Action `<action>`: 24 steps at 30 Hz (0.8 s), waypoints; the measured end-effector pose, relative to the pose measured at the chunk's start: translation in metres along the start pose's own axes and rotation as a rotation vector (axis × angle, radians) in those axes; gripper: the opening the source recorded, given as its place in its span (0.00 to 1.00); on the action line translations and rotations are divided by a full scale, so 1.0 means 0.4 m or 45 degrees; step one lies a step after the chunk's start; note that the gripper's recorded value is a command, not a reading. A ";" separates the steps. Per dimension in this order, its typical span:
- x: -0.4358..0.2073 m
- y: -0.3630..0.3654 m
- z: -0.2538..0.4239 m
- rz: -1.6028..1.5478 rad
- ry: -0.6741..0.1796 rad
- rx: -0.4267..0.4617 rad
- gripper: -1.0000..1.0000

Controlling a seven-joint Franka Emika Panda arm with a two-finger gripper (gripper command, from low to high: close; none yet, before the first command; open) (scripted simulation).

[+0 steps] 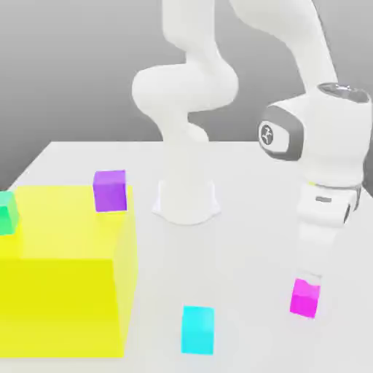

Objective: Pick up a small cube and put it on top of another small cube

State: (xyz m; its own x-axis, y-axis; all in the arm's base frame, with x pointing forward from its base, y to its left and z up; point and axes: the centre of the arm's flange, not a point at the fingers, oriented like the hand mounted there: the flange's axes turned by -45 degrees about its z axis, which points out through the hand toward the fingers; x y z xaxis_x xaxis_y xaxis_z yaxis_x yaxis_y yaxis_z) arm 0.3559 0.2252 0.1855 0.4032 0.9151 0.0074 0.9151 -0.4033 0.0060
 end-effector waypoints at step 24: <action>-0.251 0.379 -0.199 0.583 -0.031 -0.032 0.00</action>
State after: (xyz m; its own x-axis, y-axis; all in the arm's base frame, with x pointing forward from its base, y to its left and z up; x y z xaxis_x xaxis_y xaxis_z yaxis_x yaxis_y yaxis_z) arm 0.4537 0.0719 0.2651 0.7666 0.6421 -0.0082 0.6420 -0.7660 0.0322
